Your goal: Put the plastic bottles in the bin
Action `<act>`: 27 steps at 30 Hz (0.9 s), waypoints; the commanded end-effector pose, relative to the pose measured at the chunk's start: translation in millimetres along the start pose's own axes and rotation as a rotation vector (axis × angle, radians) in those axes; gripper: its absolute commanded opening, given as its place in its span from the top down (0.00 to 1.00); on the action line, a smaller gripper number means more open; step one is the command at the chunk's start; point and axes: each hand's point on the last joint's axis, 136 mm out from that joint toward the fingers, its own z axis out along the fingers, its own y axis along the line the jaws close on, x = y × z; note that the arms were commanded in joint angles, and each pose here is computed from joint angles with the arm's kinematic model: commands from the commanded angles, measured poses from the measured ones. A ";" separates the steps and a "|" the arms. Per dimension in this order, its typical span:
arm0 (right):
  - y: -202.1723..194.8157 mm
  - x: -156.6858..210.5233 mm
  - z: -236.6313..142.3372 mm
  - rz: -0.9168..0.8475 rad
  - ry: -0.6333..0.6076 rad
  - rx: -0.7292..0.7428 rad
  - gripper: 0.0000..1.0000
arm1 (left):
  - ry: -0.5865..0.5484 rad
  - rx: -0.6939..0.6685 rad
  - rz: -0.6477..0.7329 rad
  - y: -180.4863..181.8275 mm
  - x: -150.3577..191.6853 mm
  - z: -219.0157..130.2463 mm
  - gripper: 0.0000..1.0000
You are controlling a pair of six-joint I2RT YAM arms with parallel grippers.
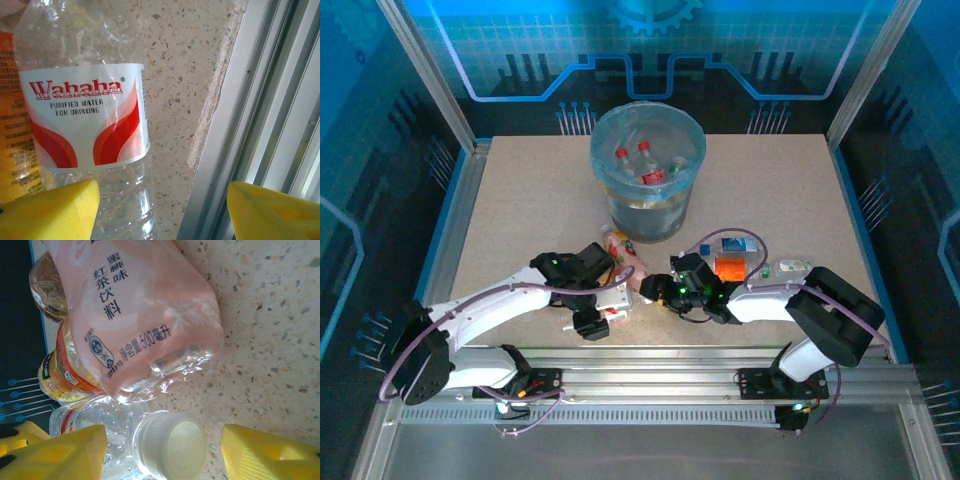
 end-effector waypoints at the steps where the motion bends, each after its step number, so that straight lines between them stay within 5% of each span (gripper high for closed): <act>1: -1.9 8.0 1.8 0.007 0.015 -0.010 0.38 | 0.027 0.021 -0.013 -4.8 5.4 6.5 0.31; 13: 3.8 13.0 13.7 0.085 0.055 -0.070 0.40 | 0.067 0.066 -0.064 -7.2 4.8 15.6 0.33; 27: -2.8 11.4 6.9 0.086 0.028 -0.055 0.59 | 0.043 0.053 -0.057 -4.8 -0.5 13.0 0.32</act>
